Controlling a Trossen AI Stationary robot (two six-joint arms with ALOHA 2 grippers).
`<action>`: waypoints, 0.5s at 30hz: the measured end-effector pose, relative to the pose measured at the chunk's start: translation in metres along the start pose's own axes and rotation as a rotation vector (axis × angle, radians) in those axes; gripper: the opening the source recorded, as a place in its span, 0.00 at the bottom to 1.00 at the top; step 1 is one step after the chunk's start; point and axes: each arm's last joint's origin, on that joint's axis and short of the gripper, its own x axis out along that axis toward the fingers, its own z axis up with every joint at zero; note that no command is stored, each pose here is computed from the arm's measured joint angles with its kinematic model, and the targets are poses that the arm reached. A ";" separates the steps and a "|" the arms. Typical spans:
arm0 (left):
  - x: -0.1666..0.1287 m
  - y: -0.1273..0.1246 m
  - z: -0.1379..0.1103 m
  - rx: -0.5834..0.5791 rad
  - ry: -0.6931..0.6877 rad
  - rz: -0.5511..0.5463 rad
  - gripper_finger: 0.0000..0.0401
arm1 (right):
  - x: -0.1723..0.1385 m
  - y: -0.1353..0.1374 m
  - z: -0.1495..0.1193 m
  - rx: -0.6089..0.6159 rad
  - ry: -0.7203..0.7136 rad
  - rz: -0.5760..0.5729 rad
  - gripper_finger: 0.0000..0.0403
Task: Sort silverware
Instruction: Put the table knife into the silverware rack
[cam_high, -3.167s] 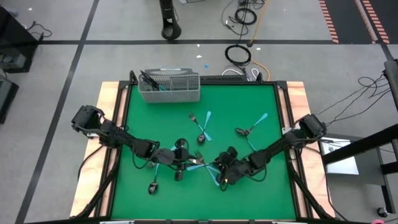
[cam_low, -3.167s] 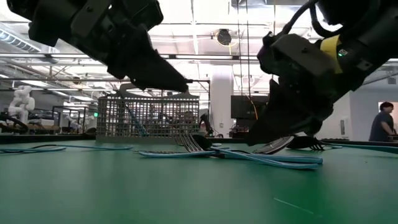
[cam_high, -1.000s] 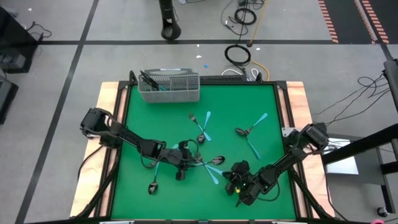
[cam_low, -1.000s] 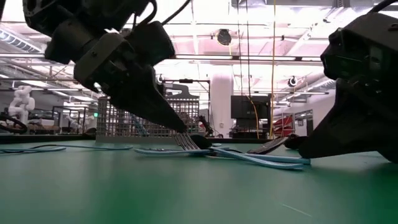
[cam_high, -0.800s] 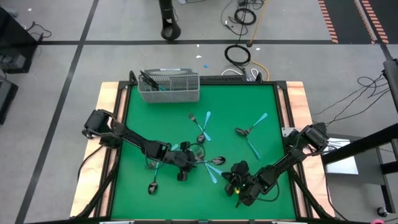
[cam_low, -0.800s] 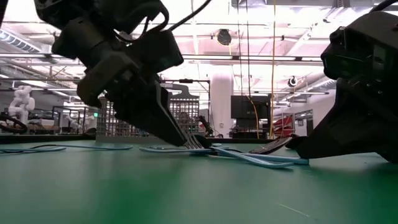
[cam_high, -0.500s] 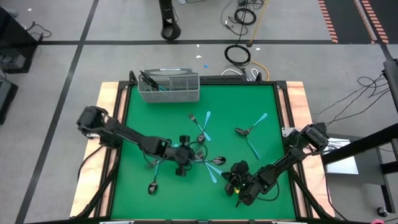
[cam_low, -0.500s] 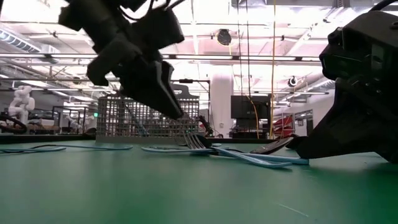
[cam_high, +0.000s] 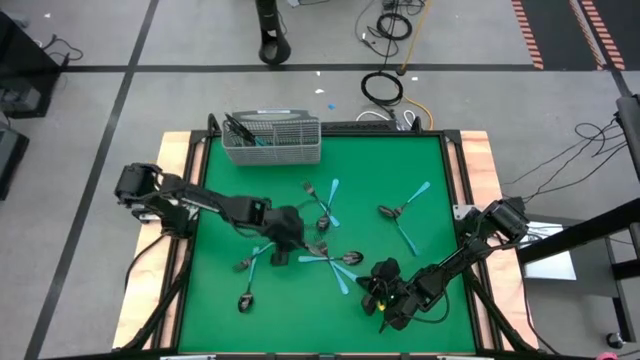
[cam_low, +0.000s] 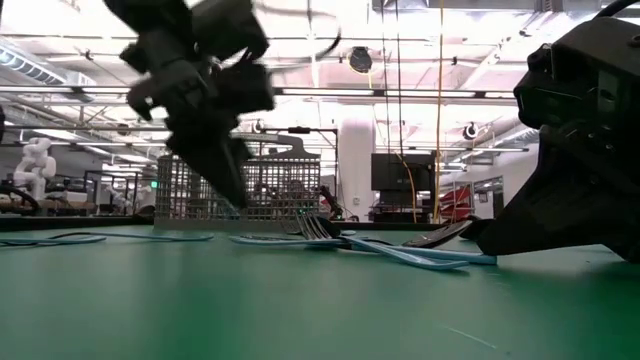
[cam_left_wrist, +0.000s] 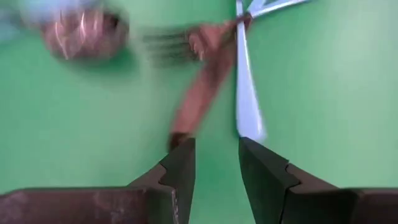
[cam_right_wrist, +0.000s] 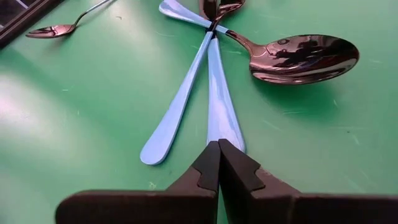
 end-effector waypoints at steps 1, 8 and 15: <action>-0.003 0.009 -0.005 -0.083 -0.019 -0.058 0.31 | 0.000 0.000 0.000 -0.001 0.000 -0.001 0.00; 0.004 0.049 -0.037 -0.731 -0.103 -0.231 0.31 | 0.000 0.000 0.000 -0.015 0.002 0.005 0.00; 0.013 0.065 -0.045 -0.841 -0.129 -0.272 0.31 | 0.000 0.001 0.000 -0.018 0.002 0.007 0.00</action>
